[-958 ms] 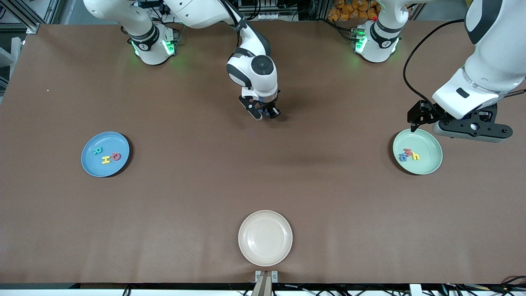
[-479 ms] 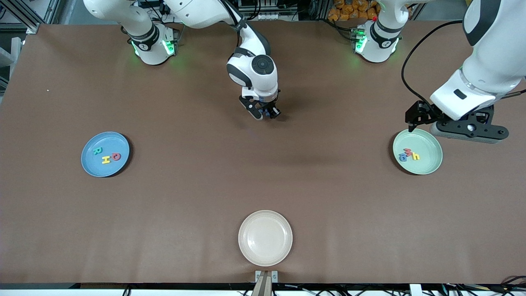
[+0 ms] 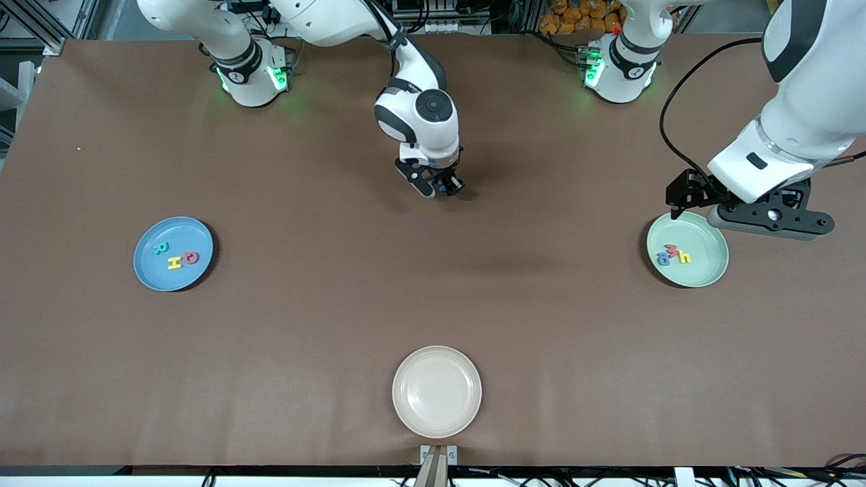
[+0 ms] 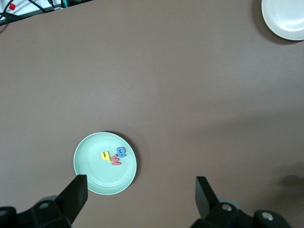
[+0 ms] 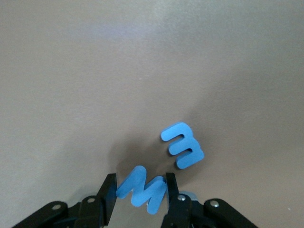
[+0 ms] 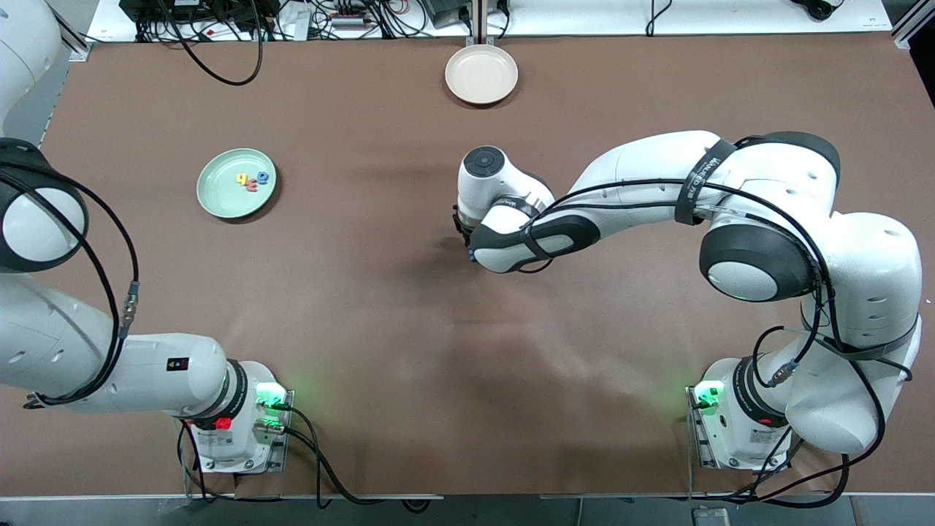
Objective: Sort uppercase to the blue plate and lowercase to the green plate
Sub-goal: 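Grasp the blue M with the right gripper while the left gripper withdraws, then carry the blue M to the blue plate and release it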
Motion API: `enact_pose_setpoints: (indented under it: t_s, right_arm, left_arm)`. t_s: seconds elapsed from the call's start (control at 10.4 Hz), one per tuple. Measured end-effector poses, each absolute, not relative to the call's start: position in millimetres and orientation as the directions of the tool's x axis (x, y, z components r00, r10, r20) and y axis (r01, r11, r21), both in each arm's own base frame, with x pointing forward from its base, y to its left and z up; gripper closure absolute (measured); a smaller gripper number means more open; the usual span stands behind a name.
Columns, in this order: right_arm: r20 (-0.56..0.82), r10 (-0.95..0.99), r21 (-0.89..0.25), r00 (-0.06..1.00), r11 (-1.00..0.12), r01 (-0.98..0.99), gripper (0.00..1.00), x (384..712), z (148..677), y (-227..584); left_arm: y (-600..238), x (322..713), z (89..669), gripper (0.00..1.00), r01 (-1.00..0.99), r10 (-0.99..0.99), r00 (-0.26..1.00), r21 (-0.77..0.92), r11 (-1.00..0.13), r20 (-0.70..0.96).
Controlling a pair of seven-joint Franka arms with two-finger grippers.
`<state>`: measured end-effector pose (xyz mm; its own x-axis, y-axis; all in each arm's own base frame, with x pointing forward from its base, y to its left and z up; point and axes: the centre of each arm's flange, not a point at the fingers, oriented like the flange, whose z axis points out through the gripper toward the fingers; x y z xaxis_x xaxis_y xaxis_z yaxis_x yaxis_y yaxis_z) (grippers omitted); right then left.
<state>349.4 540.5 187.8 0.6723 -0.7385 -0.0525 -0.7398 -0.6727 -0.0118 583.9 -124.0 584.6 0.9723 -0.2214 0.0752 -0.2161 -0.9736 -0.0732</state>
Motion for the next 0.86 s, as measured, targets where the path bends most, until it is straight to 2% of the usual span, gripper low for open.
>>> enact_pose_setpoints:
  t_s: [0.29,0.57,0.86]
  right_arm:
    - [-0.036,-0.633,0.053,0.774,-0.774,-0.631,0.54,379,203,523]
    - [-0.06,-0.486,0.12,0.872,-0.871,-0.477,0.54,432,234,472]
    - [-0.099,-0.321,0.128,0.942,-0.943,-0.308,0.54,475,253,421]
  left_arm:
    - [-122,584,586,0.0,-0.211,-0.216,0.973,-0.068,-0.975,0.079]
    - [-122,583,591,0.0,-0.21,-0.215,0.973,-0.069,-0.975,0.086]
    - [-120,581,596,0.0,-0.207,-0.213,0.973,-0.07,-0.976,0.095]
